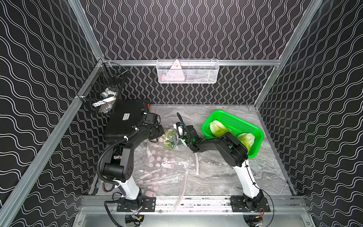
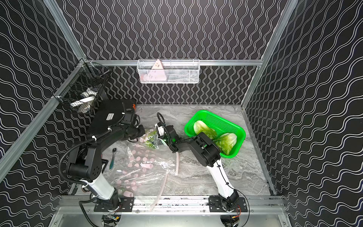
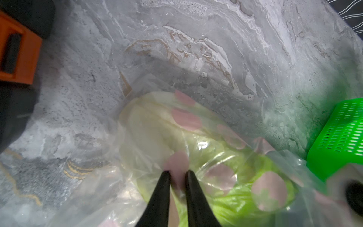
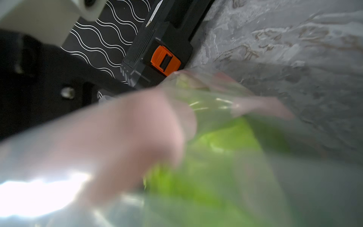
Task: Open the zip-top bag and take out the chinese cabbages
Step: Pick up the Chinese cabbage from the zipper food storage bag.
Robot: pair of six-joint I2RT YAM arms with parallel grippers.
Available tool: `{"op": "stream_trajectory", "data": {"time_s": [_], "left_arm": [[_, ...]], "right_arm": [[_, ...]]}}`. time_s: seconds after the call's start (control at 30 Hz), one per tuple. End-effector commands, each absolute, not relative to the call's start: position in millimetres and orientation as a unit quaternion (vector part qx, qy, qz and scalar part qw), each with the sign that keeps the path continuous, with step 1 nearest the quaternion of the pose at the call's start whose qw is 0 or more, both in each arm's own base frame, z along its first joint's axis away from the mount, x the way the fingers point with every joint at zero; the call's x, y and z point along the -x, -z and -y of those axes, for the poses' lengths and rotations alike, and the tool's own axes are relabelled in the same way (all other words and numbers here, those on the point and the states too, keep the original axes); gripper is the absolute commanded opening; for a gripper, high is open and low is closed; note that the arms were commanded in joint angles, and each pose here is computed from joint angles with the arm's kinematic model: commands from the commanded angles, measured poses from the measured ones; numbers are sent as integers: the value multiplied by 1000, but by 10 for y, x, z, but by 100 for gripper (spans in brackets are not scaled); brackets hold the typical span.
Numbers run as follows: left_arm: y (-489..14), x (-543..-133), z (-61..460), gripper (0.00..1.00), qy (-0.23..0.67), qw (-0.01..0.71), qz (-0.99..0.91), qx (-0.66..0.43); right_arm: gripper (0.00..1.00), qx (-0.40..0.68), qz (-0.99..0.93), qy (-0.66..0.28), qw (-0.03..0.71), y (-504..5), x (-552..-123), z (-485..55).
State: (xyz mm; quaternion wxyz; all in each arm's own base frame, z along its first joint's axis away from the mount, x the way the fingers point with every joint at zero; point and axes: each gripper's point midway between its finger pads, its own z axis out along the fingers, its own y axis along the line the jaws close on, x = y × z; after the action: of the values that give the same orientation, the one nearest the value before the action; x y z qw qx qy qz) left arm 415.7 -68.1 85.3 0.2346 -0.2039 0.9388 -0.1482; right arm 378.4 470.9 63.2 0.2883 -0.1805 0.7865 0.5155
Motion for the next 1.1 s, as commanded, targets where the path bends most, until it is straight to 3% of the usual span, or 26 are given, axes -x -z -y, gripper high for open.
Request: {"op": "stream_trajectory", "data": {"time_s": [0.0, 0.07, 0.13, 0.2, 0.27, 0.37, 0.4, 0.5, 0.63, 0.77, 0.9, 1.07], "left_arm": [[-818, -4080, 710, 19, 154, 221, -940, 210], [-820, -4070, 719, 19, 153, 220, -941, 207], [-848, -4072, 718, 20, 152, 222, -941, 204], [-934, -4091, 723, 30, 156, 233, -939, 199], [-1127, -4091, 699, 54, 158, 258, -932, 198], [-1603, -4029, 506, 91, 141, 342, -904, 215], [-1760, -3994, 444, 99, 137, 367, -894, 219], [-2160, -3904, 362, 99, 139, 405, -880, 208], [-2337, -3803, 383, 99, 147, 372, -895, 196], [-2569, -3739, 602, 99, 253, 392, -863, 195], [-2635, -3692, 924, 99, 365, 364, -836, 188], [-2583, -3676, 1098, 99, 433, 335, -813, 196]], "right_arm": [[52, 174, -774, -536, 289, -691, -3829, -4795], [47, 169, -771, -543, 286, -680, -3839, -4819], [36, 165, -766, -550, 288, -708, -3835, -4824], [24, 164, -761, -555, 294, -767, -3819, -4799], [9, 166, -758, -559, 292, -850, -3774, -4761], [0, 188, -758, -550, 297, -1052, -3674, -4668], [0, 196, -756, -546, 303, -1112, -3645, -4623], [0, 197, -753, -541, 318, -1338, -3650, -4440], [0, 182, -749, -560, 304, -1559, -3731, -4161], [0, 157, -744, -569, 313, -1827, -3763, -3813], [0, 177, -760, -537, 320, -1928, -3705, -3663], [0, 190, -757, -534, 325, -2046, -3640, -3547]]}}
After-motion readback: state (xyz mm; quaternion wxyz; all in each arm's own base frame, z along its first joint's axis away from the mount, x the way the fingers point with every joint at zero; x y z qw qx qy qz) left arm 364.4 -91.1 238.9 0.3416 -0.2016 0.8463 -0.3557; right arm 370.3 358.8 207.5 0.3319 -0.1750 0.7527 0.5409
